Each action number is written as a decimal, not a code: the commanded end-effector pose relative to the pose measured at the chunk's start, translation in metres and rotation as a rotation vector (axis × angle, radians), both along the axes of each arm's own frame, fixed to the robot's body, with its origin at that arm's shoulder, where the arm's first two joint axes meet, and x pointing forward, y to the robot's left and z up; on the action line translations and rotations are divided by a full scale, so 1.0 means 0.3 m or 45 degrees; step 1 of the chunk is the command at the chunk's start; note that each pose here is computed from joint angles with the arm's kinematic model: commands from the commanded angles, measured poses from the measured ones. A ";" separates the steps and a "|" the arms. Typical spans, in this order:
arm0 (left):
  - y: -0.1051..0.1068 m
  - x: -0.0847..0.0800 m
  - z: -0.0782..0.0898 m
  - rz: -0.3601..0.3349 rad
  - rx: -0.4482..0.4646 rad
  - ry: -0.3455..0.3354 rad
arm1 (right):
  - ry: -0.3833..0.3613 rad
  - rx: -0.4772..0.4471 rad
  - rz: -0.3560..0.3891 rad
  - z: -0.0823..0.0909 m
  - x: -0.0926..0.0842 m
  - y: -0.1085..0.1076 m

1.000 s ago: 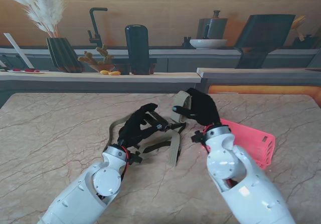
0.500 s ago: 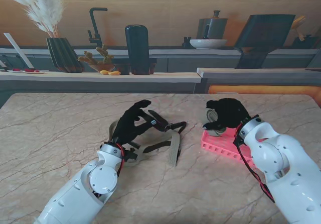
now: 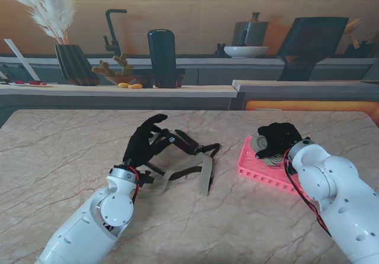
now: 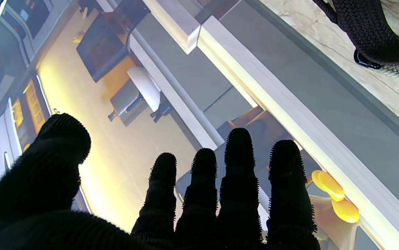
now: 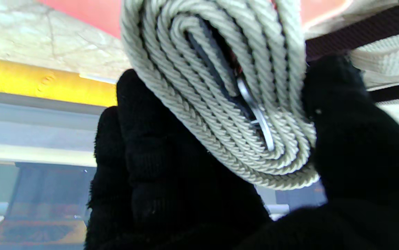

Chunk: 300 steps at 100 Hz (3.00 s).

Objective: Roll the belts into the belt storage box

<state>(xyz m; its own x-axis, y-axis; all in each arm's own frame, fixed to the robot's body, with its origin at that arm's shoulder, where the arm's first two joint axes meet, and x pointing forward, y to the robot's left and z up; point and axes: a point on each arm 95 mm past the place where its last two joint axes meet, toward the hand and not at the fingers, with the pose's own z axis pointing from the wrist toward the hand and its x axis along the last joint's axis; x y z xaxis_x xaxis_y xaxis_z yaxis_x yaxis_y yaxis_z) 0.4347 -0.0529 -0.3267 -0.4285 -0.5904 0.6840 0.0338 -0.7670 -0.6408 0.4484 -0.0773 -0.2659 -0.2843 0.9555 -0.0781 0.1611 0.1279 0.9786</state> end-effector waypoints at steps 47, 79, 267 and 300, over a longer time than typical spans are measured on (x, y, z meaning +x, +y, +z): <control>0.013 -0.004 -0.002 0.035 0.003 0.012 | 0.046 -0.083 -0.036 -0.141 0.031 0.020; 0.015 -0.001 -0.004 0.037 0.003 0.017 | 0.104 -0.097 -0.106 -0.194 0.030 0.029; 0.026 0.012 -0.015 0.075 -0.001 0.023 | 0.359 -0.014 -0.350 -0.330 0.029 0.016; 0.027 0.014 -0.016 0.078 -0.001 0.025 | 0.284 0.003 -0.321 -0.337 0.028 0.039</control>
